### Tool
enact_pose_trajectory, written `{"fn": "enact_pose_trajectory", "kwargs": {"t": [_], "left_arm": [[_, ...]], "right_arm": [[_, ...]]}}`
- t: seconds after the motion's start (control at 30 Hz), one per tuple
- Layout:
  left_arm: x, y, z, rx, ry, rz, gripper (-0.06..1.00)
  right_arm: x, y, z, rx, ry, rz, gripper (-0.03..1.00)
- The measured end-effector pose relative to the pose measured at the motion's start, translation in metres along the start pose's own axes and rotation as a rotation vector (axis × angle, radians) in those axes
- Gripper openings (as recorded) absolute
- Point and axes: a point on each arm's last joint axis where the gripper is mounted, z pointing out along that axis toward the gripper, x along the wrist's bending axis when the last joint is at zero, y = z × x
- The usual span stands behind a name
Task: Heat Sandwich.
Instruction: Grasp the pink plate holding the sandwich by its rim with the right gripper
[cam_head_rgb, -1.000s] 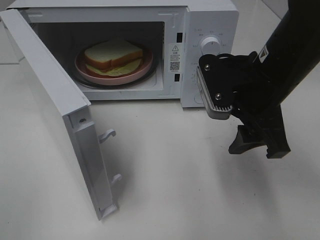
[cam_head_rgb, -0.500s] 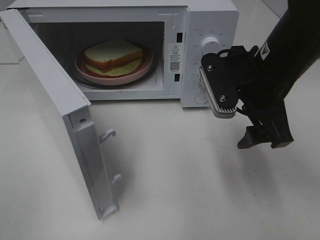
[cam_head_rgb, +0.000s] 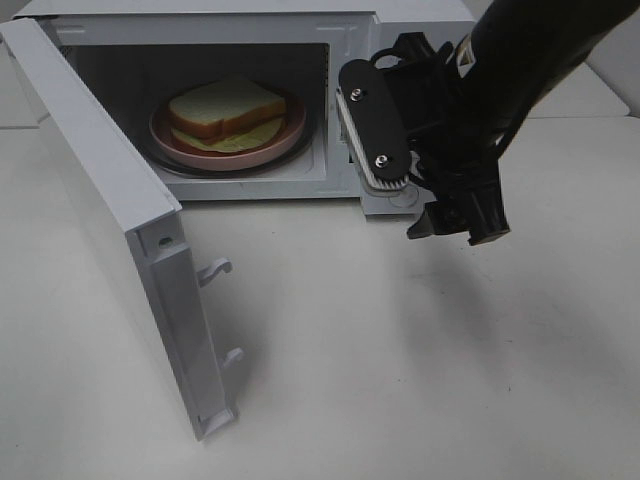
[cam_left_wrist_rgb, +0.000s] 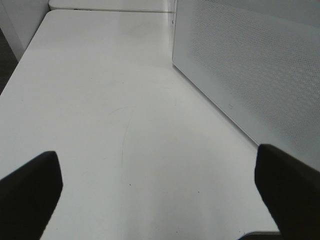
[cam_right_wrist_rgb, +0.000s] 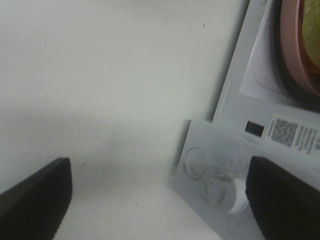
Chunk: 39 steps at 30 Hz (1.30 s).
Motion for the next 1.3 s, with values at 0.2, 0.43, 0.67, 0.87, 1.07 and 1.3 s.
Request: {"fn": "enact_pose_trajectory", "kwargs": {"t": [0.2, 0.43, 0.67, 0.87, 1.07, 1.3], "left_arm": [[0.0, 0.0, 0.0, 0.0, 0.0, 0.0, 0.97], [0.0, 0.0, 0.0, 0.0, 0.0, 0.0, 0.97], [0.0, 0.0, 0.0, 0.0, 0.0, 0.0, 0.97], [0.0, 0.0, 0.0, 0.0, 0.0, 0.0, 0.97], [0.0, 0.0, 0.0, 0.0, 0.0, 0.0, 0.97], [0.0, 0.0, 0.0, 0.0, 0.0, 0.0, 0.97]], "right_arm": [[-0.009, 0.01, 0.009, -0.014, -0.011, -0.017, 0.88], [-0.022, 0.015, 0.024, -0.016, -0.019, -0.019, 0.87], [-0.038, 0.021, 0.038, -0.021, -0.036, -0.021, 0.85], [-0.05, 0.025, 0.047, -0.032, -0.067, -0.02, 0.85], [-0.063, 0.031, 0.067, -0.036, -0.076, -0.021, 0.85], [-0.076, 0.036, 0.088, -0.038, -0.081, -0.017, 0.85]]}}
